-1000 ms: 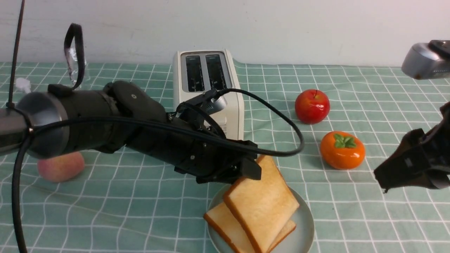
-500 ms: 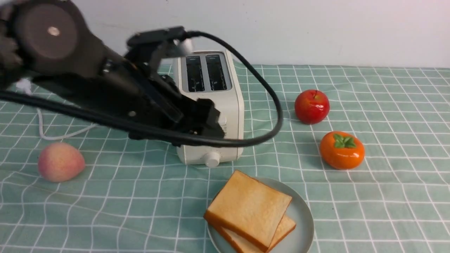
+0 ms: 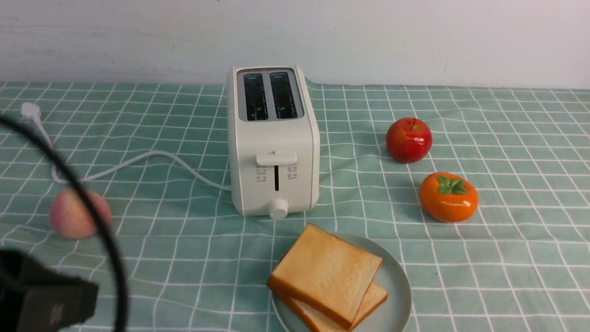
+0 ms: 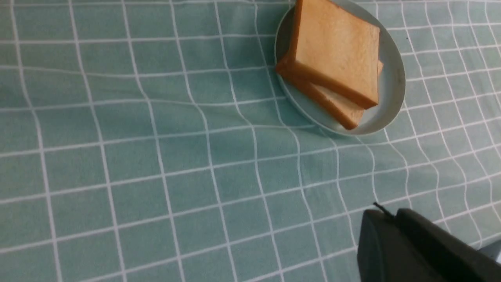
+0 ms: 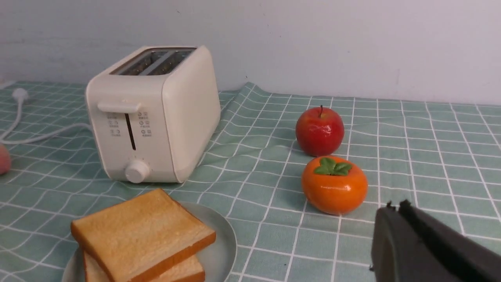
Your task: Take toasted bread from bread machine on blue coffee table place on plate.
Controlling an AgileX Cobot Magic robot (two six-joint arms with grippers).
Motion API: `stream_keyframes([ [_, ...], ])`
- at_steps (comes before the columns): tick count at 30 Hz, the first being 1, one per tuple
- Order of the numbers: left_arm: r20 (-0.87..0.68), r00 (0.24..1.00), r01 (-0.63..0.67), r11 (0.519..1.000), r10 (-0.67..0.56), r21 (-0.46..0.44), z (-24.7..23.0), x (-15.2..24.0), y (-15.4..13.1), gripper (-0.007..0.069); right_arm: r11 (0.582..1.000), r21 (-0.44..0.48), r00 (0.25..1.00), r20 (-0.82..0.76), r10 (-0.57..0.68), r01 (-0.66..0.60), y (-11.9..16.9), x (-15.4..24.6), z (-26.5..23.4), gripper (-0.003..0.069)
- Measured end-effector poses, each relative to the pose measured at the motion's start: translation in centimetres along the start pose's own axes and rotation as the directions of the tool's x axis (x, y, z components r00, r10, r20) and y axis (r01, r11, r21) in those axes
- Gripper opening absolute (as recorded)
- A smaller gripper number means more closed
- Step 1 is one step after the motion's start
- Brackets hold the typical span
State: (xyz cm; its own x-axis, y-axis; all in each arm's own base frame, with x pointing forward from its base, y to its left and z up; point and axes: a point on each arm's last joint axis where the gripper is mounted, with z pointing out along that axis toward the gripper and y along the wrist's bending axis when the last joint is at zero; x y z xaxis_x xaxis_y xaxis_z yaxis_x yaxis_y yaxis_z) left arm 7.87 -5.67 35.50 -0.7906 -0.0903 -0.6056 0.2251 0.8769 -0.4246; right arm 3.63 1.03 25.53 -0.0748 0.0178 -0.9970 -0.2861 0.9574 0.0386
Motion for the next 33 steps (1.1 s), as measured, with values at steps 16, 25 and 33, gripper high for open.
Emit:
stream_keyframes([
  [16, 0.102, 0.994, -0.049, 0.998, 0.046, 0.032, -3.9, 9.3, 4.1, -0.0014, 1.0, 0.005, 0.997, -0.08, -0.002, 0.003, -0.1, 1.9, 0.5, 0.0001],
  [25, 0.21, 0.963, -0.131, 0.973, 0.171, -0.191, -3.1, 8.2, 6.1, -0.0014, 1.0, 0.005, 0.996, -0.084, -0.002, 0.003, -0.1, 1.9, 0.5, 0.0006],
  [33, 0.528, 0.832, -0.123, 0.985, 0.17, -0.123, -0.5, 7.1, 6.5, -0.0014, 1.0, 0.005, 0.996, -0.086, -0.002, 0.003, -0.1, 1.9, 0.5, 0.0015],
])
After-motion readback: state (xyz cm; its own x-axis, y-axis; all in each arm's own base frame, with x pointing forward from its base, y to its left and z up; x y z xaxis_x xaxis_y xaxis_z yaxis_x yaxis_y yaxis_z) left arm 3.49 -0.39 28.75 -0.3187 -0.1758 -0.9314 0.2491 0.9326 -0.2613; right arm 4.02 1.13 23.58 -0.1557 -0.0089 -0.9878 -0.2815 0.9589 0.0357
